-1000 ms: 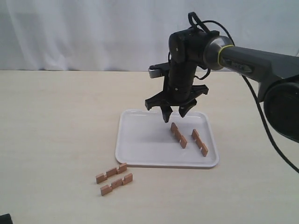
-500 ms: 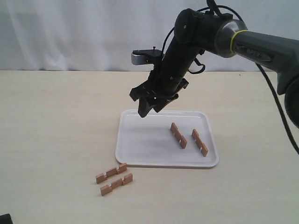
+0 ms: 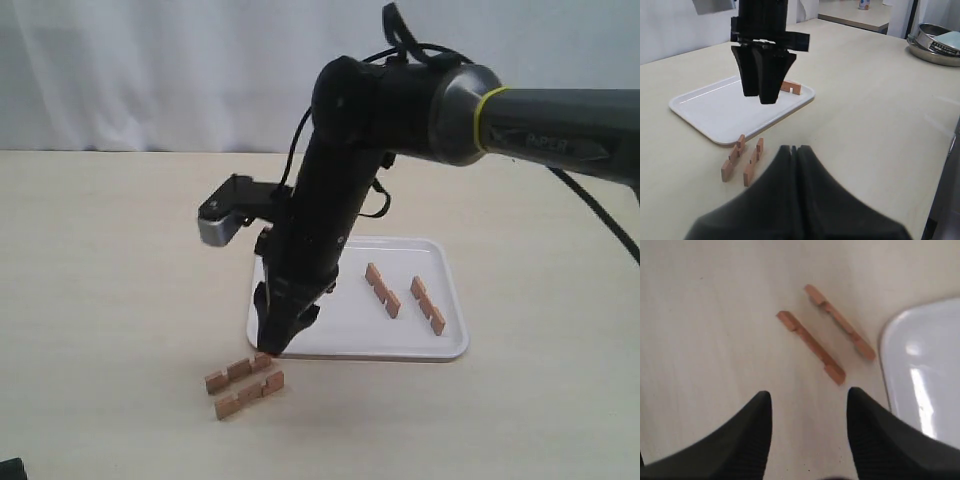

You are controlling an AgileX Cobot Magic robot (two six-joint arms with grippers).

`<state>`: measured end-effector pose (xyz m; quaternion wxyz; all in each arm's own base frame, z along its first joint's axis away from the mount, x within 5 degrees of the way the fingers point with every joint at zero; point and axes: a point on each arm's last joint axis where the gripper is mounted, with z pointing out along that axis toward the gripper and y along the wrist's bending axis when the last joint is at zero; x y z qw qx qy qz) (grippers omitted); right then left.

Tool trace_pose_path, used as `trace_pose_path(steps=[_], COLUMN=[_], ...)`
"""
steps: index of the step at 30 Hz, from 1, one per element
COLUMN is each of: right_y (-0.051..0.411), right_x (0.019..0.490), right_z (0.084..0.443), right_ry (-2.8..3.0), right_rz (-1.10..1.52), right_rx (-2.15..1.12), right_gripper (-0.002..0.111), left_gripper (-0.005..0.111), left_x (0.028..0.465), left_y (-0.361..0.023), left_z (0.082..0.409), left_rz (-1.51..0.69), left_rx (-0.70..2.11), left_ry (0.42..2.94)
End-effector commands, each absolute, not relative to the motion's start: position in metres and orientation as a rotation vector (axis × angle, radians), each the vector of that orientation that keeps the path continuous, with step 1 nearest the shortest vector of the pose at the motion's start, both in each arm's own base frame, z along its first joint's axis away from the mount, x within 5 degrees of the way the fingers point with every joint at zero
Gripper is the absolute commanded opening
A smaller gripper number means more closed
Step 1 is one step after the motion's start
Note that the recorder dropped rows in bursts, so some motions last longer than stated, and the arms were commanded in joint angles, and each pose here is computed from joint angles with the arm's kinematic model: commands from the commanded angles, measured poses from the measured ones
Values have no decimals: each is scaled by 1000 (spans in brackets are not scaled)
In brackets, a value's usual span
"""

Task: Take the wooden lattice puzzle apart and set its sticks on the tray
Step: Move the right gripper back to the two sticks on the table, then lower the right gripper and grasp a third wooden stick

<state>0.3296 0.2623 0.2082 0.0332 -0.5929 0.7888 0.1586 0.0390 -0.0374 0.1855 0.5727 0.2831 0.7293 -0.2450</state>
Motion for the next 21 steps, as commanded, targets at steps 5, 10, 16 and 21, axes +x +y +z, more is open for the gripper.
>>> trace_pose_path(steps=[5,10,16,21], right_y=[291,301,308,311], right_x=[283,271,275,281], right_z=[192,176,170,166], right_ry=[2064,1886,1787,1759], right_rz=[212,50,27,16], right_rx=[-2375,-2482,-2420,-2368], right_gripper=[42,42,42,42], left_gripper=[0,0,0,0], left_x=[39,39,39,39], left_y=[-38,-38,-38,-38], left_z=[185,185,185,185], left_rz=[-584,-584,-584,-584], left_rx=[660,660,660,660], left_ry=[1707,1707,1707,1707])
